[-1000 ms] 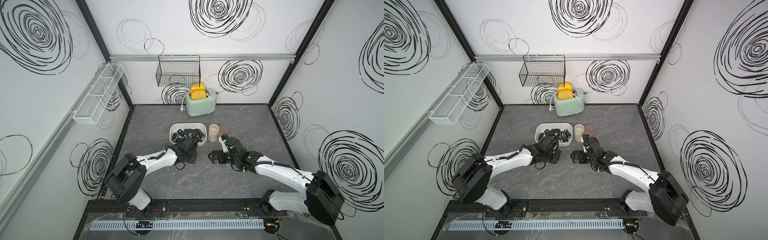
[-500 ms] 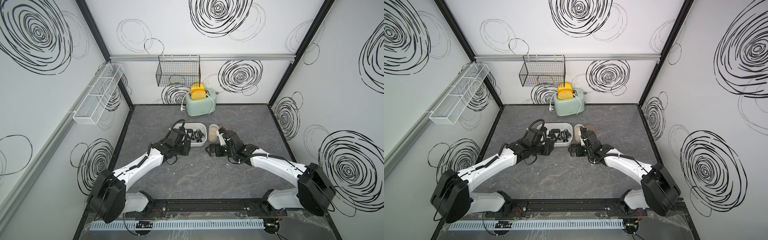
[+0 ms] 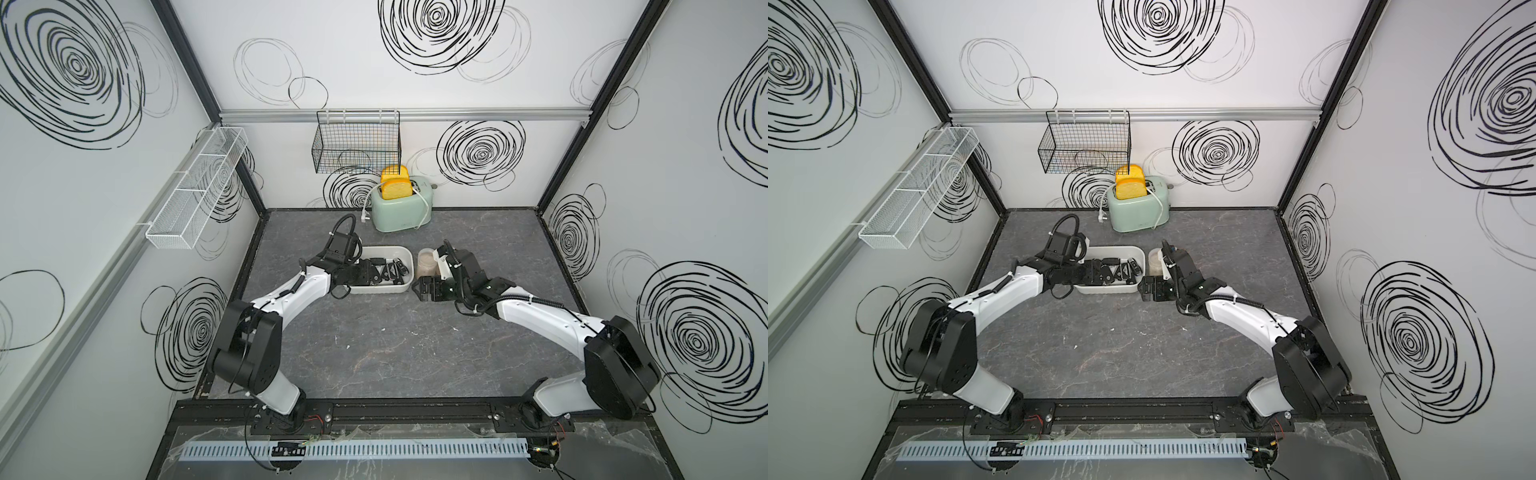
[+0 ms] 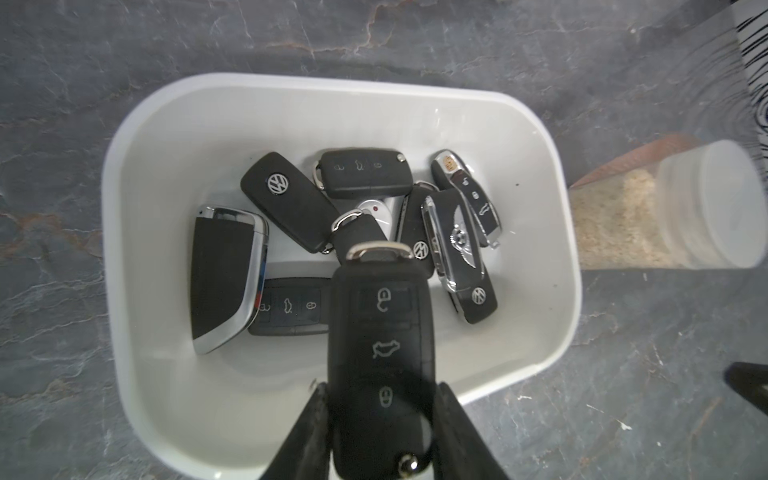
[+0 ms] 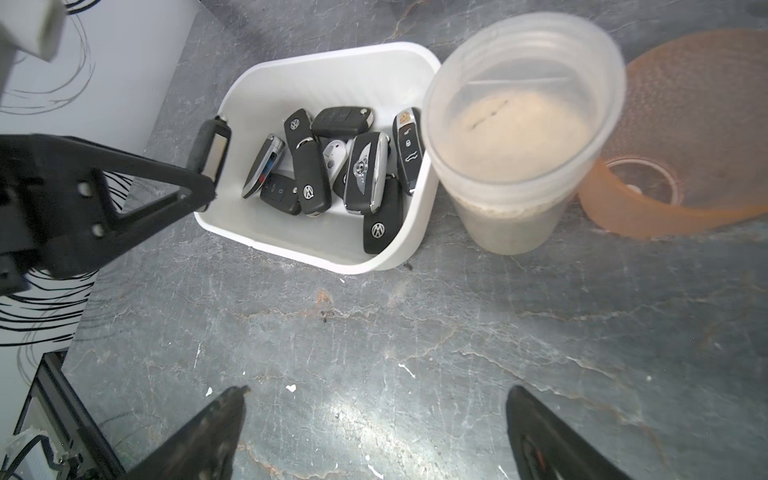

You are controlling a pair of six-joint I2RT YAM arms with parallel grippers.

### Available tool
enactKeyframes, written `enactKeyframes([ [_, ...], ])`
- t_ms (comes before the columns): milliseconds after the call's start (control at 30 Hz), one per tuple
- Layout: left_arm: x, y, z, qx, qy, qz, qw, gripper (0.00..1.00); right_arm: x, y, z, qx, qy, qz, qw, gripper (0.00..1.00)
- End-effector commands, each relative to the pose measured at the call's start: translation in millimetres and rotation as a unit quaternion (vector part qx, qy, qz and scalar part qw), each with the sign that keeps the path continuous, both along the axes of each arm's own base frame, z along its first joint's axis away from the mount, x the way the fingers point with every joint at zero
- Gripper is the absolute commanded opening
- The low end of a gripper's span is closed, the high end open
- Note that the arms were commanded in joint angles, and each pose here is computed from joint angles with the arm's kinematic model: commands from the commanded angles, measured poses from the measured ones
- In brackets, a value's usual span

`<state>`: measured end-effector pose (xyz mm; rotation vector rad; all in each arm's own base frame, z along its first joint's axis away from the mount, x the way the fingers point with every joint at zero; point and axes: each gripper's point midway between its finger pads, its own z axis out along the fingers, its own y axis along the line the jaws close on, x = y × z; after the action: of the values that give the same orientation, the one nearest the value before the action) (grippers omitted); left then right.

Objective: Place the car key into the storage box
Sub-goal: Place the car key in the storage box.

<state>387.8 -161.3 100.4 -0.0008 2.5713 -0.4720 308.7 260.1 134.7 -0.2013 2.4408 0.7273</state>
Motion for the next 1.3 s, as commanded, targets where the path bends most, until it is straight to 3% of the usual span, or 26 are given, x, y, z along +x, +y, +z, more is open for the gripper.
enactKeyframes([
  [0,26.9,0.9,3.3,0.002,-0.025,0.014,1.0,0.38,5.9,-4.0,11.1,0.004,-0.013,-0.001,1.0,0.99],
  [233,36.9,4.2,-29.4,0.015,0.01,0.02,1.0,0.39,8.9,-15.5,5.8,0.001,-0.021,-0.018,1.0,0.99],
  [433,29.7,4.9,-46.4,0.018,0.031,0.018,0.999,0.42,15.0,-35.8,3.4,-0.037,-0.058,-0.051,0.996,0.99],
  [633,29.1,2.2,-34.0,0.014,0.023,0.017,1.0,0.68,29.5,-71.6,29.0,-0.094,-0.166,-0.093,0.977,0.99],
  [733,30.0,1.8,-18.6,0.011,0.009,0.017,1.0,0.8,34.6,-98.0,42.1,-0.129,-0.22,-0.119,0.959,0.99],
  [867,29.8,0.3,10.9,-0.001,-0.015,0.016,1.0,0.92,41.8,-151.2,58.3,-0.185,-0.281,-0.193,0.922,0.99],
  [900,29.3,0.1,18.4,-0.005,-0.02,0.016,1.0,0.99,43.0,-163.5,61.9,-0.195,-0.293,-0.209,0.912,0.99],
  [1000,27.7,4.9,44.8,-0.006,-0.046,0.023,0.999,0.98,44.2,-204.9,61.9,-0.222,-0.323,-0.265,0.881,0.99],
  [1200,25.6,37.1,88.0,0.015,-0.105,0.052,0.993,0.98,39.2,-264.6,7.3,-0.277,-0.291,-0.338,0.851,0.99],
  [1267,24.6,59.4,95.8,0.039,-0.128,0.069,0.989,0.98,31.0,-277.2,3.7,-0.285,-0.317,-0.368,0.826,0.99],
])
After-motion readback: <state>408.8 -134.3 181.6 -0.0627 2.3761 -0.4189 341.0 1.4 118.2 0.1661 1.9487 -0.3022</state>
